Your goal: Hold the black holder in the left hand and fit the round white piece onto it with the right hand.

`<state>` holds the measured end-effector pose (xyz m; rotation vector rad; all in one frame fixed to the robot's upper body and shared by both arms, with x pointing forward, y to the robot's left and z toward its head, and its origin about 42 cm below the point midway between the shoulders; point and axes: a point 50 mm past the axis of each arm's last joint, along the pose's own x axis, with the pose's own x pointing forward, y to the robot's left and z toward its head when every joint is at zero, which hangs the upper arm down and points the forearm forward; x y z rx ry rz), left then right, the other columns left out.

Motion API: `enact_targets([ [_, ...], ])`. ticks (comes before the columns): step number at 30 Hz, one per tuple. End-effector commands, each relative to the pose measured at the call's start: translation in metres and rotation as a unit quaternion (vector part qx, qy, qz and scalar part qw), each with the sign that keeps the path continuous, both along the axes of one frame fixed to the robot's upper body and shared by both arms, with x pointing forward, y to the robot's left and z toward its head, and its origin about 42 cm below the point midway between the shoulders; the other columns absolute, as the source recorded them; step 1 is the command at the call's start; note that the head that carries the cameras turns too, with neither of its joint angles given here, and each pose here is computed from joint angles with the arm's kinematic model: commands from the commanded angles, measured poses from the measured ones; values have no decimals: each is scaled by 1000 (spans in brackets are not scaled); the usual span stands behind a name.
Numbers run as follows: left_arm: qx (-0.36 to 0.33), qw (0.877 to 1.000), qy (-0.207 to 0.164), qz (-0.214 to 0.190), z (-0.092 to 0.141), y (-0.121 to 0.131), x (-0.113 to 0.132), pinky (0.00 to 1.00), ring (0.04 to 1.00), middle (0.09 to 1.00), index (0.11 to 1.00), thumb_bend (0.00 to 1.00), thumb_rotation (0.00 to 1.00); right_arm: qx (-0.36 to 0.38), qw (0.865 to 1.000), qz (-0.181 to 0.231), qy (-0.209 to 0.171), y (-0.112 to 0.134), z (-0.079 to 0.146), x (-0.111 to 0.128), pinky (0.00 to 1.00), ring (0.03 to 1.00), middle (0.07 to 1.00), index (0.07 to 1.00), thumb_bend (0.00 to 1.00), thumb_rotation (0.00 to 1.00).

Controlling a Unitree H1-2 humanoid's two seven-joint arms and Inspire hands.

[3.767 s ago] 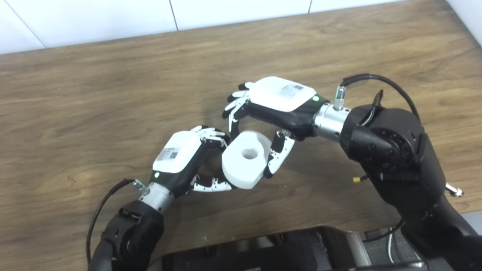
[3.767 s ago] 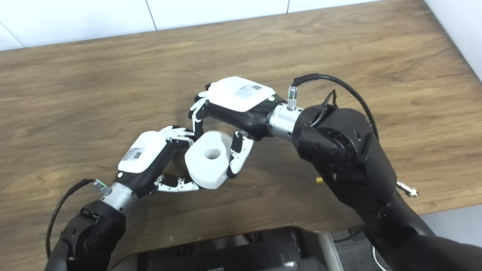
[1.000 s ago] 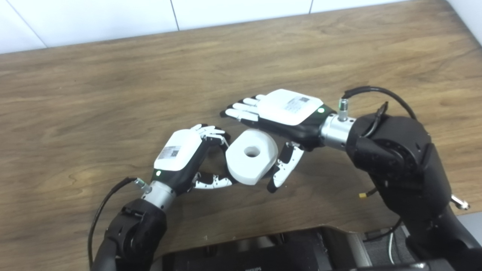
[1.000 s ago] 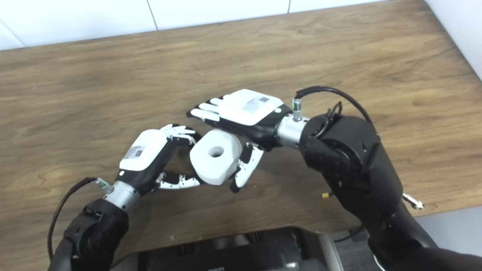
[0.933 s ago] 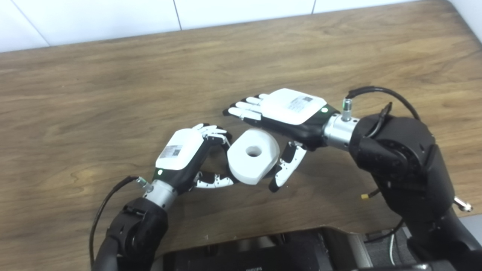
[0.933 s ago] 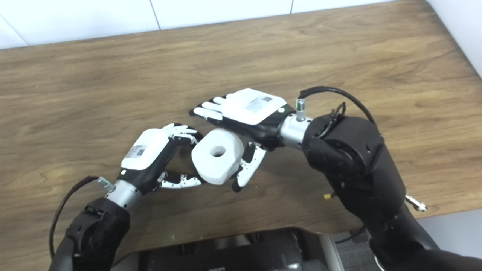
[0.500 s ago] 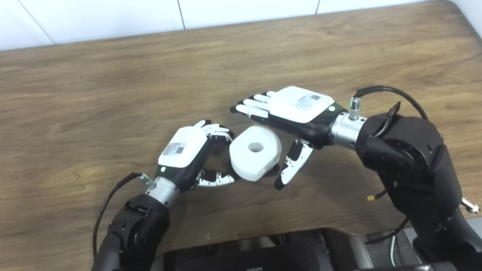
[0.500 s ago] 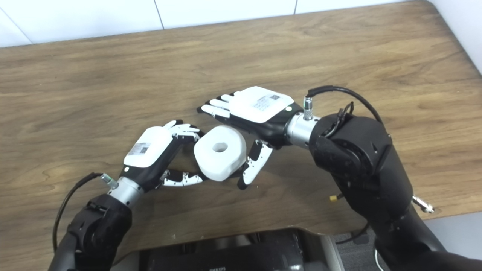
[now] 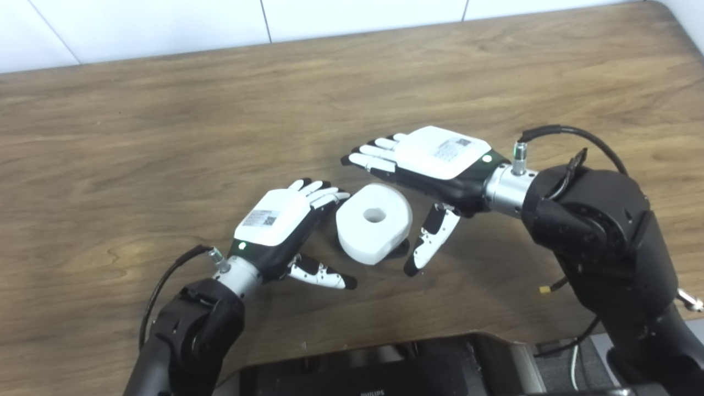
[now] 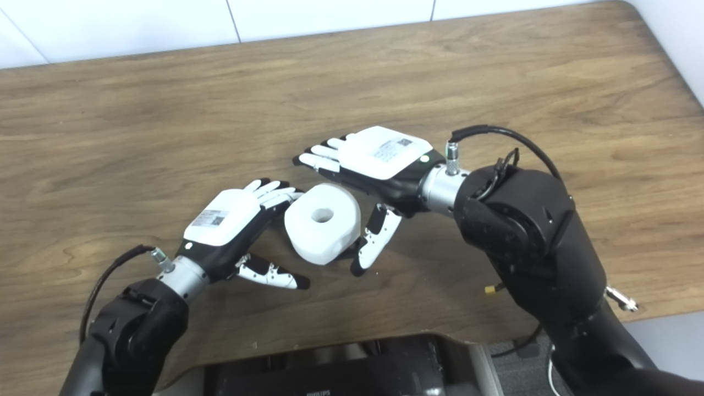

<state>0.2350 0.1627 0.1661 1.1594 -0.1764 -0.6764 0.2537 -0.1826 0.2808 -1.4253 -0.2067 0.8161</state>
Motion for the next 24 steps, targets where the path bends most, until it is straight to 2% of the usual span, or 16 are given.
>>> enact_targets([
  [1, 29, 999, 28, 25, -7, 13, 0, 1000, 940, 900, 885, 1000, 338, 4, 999, -1, -36, -1, 11, 2, 1000, 1000, 1000, 1000, 1000, 430],
  [8, -5, 998, 34, 59, 4, 28, 3, 1000, 937, 898, 883, 1000, 328, 9, 999, -9, -33, -5, 9, 3, 1000, 1000, 1000, 1000, 1000, 438],
  [16, -90, 987, 34, 126, 28, 61, 6, 1000, 966, 955, 982, 994, 369, 31, 999, -34, -26, -16, 9, 7, 1000, 1000, 1000, 1000, 1000, 501],
  [18, -107, 984, 32, 139, 35, 70, 6, 966, 962, 952, 989, 988, 391, 37, 998, -45, -21, -21, 9, 8, 1000, 1000, 1000, 1000, 1000, 507],
  [19, -117, 982, 32, 146, 38, 75, 5, 860, 952, 957, 997, 995, 404, 42, 998, -51, -19, -24, 9, 8, 1000, 1000, 1000, 1000, 1000, 494],
  [20, -123, 980, 32, 150, 40, 77, 4, 821, 949, 960, 999, 997, 406, 45, 997, -55, -18, -25, 9, 9, 1000, 1000, 1000, 1000, 1000, 489],
  [24, -169, 971, 39, 164, 49, 100, -8, 810, 967, 982, 1000, 1000, 421, 86, 993, -82, -6, -38, 6, 5, 1000, 1000, 1000, 1000, 1000, 523],
])
